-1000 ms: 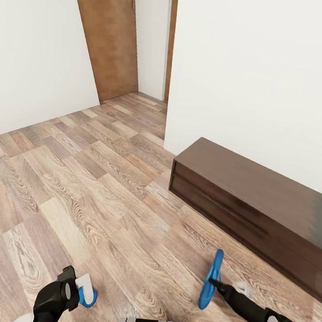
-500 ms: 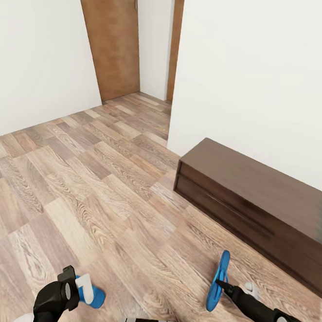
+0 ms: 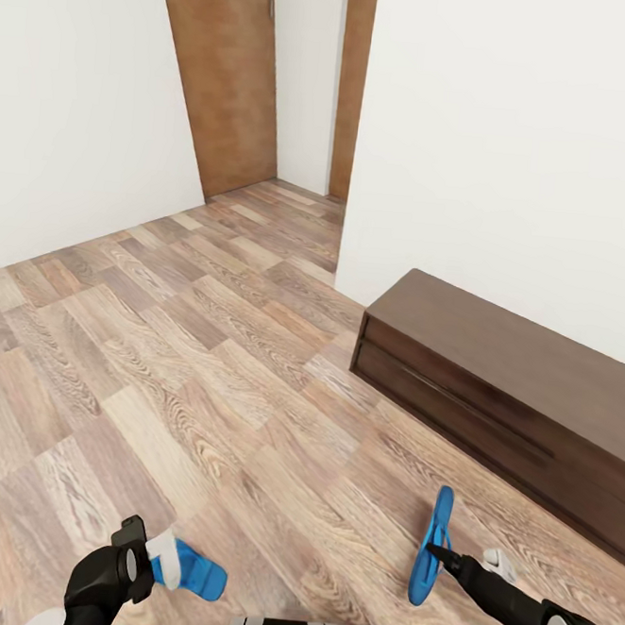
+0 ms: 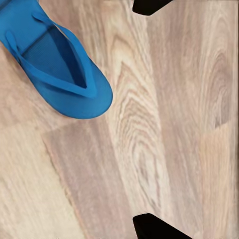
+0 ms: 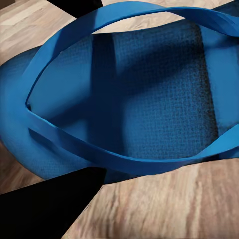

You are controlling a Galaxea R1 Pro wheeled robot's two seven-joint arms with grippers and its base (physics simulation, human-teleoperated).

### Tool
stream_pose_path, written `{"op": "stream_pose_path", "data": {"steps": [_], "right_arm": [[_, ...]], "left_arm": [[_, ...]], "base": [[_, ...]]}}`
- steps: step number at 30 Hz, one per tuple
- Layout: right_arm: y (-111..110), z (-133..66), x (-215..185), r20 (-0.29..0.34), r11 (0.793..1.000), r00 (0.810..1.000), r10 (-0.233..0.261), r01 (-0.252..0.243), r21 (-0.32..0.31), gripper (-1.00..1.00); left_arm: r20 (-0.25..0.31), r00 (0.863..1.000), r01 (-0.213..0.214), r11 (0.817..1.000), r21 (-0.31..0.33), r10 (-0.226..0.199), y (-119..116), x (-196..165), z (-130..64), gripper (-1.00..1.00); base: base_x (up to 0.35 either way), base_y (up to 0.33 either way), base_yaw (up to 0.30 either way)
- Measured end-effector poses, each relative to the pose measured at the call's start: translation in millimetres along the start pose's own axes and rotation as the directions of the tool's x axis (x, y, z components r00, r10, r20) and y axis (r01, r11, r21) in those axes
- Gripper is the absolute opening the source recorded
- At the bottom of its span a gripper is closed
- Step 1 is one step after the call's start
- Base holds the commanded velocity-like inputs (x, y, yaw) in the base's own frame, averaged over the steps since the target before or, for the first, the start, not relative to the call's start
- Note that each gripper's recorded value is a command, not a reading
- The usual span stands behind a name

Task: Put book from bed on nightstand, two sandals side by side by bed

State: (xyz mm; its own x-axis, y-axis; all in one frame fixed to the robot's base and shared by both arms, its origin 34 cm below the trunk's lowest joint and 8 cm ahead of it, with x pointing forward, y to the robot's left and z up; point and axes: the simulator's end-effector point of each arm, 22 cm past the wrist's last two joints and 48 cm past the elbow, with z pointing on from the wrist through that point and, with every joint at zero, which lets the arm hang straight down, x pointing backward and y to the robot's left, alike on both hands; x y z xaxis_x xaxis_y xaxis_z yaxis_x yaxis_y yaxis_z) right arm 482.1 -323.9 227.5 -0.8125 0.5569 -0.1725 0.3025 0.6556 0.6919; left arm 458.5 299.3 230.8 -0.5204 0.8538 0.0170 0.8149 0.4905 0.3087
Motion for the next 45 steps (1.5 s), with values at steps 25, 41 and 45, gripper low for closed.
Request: {"op": "stream_pose_path", "data": {"steps": [25, 41, 45], "right_arm": [[-0.9, -1.1, -1.7, 0.003, 1.0, 1.0, -0.001, 0.001, 0.002, -1.0], [-0.8, -0.8, -1.6, 0.003, 1.0, 1.0, -0.001, 0.001, 0.002, -1.0], [-1.0, -0.7, -1.5, 0.003, 1.0, 1.0, 0.0, 0.0, 0.002, -1.0]], "left_arm": [[0.003, 1.0, -0.002, 1.0, -0.001, 0.002, -0.5, -2.4, -0.4, 1.0], [0.003, 1.0, -0.006, 1.0, -0.002, 0.006, -0.3, -1.9, -0.1, 1.0], [0.002, 1.0, -0.007, 1.0, -0.003, 0.007, -0.2, -1.7, 0.1, 1.0]], "base": [[0.0, 0.01, -0.209], [-0.019, 0.0, -0.155], [-0.274, 0.0, -0.003]]}}
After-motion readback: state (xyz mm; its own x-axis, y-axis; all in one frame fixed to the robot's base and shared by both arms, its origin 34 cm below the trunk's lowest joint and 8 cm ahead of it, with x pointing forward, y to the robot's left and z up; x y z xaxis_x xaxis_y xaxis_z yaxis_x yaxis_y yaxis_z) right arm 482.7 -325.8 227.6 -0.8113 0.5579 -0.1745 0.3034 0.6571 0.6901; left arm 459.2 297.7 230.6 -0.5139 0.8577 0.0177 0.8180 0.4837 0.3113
